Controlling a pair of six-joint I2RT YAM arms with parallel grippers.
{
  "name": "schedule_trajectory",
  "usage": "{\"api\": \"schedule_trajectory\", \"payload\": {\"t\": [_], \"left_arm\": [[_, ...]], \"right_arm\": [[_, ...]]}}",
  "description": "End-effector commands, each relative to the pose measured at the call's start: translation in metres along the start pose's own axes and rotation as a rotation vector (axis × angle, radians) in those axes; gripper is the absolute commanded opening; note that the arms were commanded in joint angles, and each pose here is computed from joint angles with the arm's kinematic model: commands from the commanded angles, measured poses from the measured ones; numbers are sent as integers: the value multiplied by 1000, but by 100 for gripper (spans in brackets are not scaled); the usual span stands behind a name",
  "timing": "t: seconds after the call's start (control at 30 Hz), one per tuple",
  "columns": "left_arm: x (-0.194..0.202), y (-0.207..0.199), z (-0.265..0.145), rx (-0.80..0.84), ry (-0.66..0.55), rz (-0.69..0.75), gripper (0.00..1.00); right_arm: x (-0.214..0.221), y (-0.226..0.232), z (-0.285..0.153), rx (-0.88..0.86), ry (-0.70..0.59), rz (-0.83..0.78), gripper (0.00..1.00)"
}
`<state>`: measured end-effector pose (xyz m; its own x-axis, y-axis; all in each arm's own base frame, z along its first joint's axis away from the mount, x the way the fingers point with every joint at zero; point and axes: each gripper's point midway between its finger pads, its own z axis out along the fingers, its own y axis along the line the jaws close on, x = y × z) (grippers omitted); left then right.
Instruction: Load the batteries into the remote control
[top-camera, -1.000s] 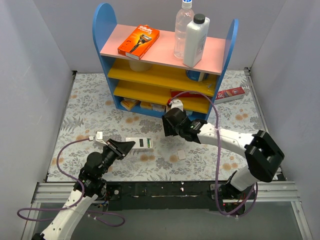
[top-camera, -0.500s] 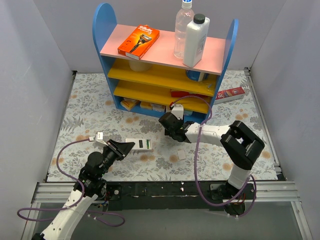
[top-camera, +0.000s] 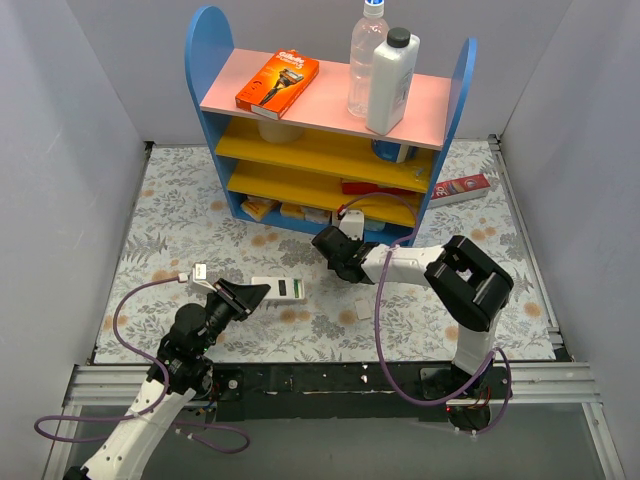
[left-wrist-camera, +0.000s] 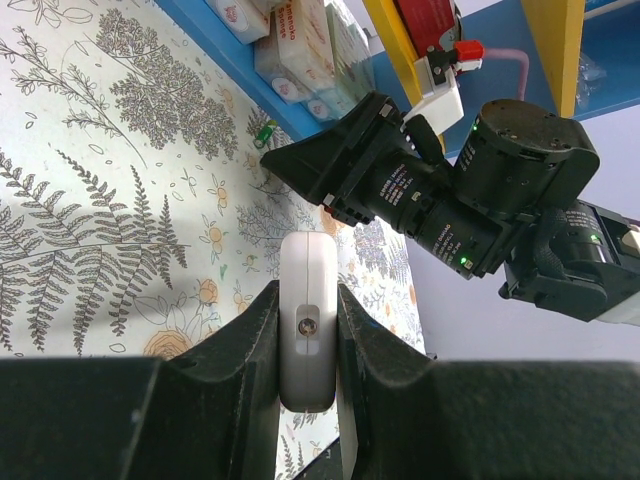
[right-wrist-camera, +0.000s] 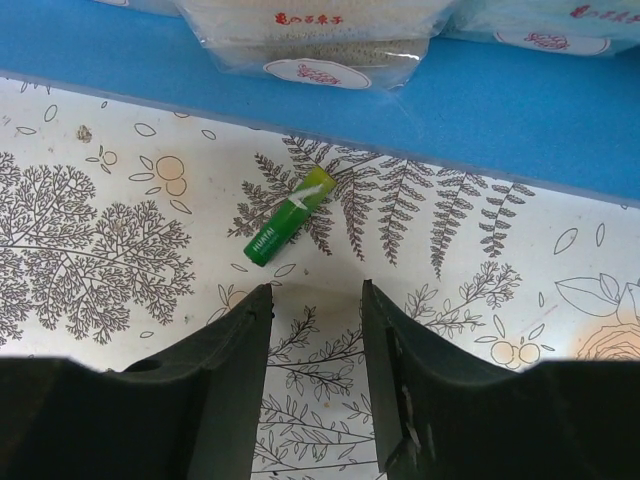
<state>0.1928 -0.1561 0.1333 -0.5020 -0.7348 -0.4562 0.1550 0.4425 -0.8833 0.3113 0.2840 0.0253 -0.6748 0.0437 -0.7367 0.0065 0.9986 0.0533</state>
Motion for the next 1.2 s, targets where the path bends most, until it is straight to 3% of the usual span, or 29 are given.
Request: {"api": "schedule_trajectory", "payload": {"t": [0.0,0.13,0.27,0.53,0.83,1.17], "left_arm": [[8,9,3,54,-10,11,0],[9,9,3,59,-7,7,0],[8,8,3,59,-9,8,0],[8,8,3,59,-7,7,0],[8,6,3,63,-6,9,0],[8,5,2,65,-5,7,0]], "right_arm": [[-25,10,-10,-19,-72,68,48],[-36,14,-11,-21,-104,101,52],[-44,22,-6,-21,-130,123,63],[-59,30,7,26,-186,140,63],[-39,35,26,129,-141,40,57],[-15,13,20,163,-105,20,41]]}}
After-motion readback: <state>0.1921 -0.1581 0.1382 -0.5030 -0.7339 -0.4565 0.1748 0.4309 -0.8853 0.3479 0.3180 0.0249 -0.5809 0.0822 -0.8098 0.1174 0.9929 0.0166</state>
